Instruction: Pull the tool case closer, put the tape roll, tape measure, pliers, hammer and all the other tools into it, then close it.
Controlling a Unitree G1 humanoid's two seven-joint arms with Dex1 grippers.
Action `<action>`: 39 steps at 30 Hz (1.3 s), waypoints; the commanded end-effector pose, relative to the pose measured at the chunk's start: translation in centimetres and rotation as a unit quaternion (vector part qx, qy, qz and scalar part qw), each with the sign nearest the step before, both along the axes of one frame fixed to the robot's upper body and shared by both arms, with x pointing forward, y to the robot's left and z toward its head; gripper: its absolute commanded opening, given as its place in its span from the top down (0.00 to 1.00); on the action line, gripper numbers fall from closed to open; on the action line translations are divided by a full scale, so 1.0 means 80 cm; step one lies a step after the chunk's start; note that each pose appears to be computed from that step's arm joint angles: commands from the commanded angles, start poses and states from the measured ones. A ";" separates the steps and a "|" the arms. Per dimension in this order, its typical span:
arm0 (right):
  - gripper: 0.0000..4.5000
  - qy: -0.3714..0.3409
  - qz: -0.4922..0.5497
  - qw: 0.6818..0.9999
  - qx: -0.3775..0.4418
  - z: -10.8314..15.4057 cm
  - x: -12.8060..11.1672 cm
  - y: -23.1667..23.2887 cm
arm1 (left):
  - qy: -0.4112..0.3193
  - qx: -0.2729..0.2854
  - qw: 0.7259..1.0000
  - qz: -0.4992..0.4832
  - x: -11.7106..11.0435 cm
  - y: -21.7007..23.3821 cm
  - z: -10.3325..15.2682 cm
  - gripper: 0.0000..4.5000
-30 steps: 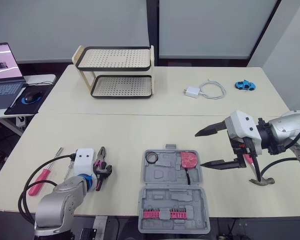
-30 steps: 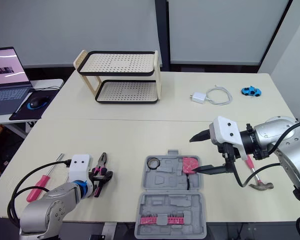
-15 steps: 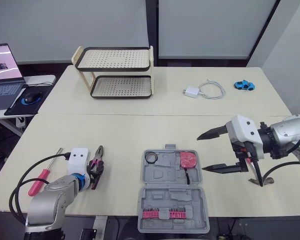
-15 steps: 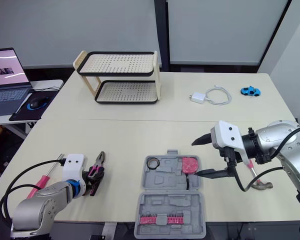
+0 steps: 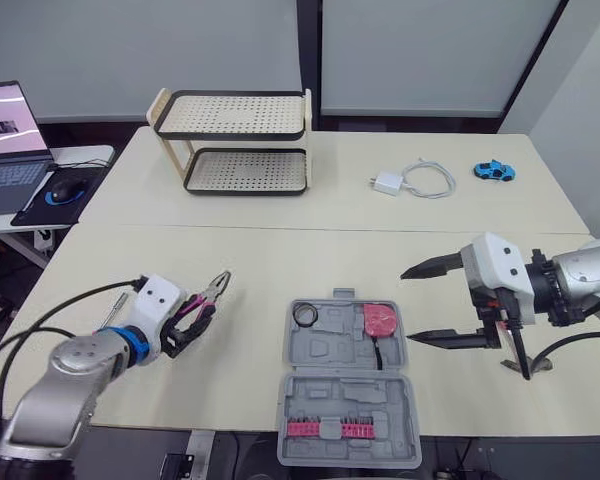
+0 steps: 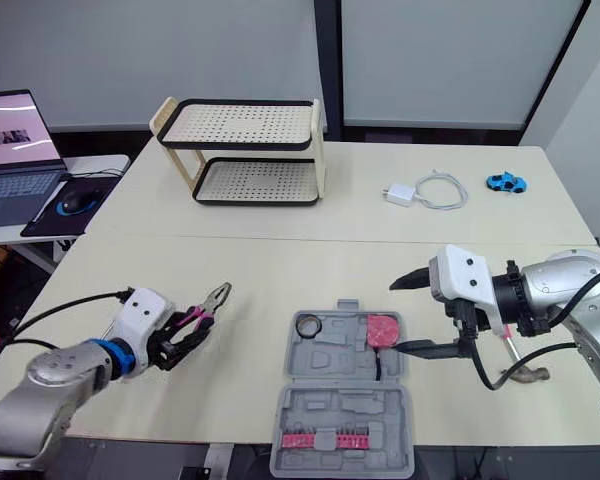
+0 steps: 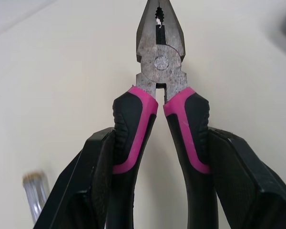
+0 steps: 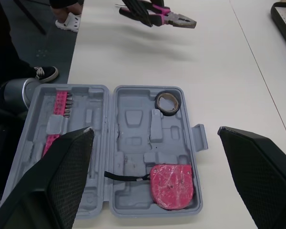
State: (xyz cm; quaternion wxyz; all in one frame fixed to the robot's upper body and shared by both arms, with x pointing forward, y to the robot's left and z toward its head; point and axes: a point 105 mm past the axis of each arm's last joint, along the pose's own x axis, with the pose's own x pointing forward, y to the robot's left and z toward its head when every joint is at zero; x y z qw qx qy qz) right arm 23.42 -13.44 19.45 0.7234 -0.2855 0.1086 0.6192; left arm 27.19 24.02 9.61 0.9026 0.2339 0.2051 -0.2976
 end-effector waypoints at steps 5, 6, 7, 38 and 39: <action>0.00 -0.028 -0.023 0.999 0.009 0.012 -0.010 -0.001 | 0.018 0.045 0.963 -0.266 -0.014 -0.056 0.039 0.44; 0.00 -0.027 -0.029 0.999 0.006 0.010 -0.013 -0.003 | 0.025 0.045 0.956 -0.287 -0.014 -0.064 0.042 0.44; 0.00 -0.026 -0.034 0.999 0.003 0.009 -0.015 -0.005 | 0.031 0.044 0.951 -0.304 -0.014 -0.071 0.045 0.44; 0.00 -0.025 -0.030 0.999 0.014 -0.075 0.037 0.140 | 0.064 0.092 0.909 -0.402 0.008 -0.156 0.041 0.44; 0.00 -0.025 -0.028 0.999 0.016 -0.076 0.038 0.142 | 0.062 0.096 0.909 -0.401 0.009 -0.155 0.041 0.44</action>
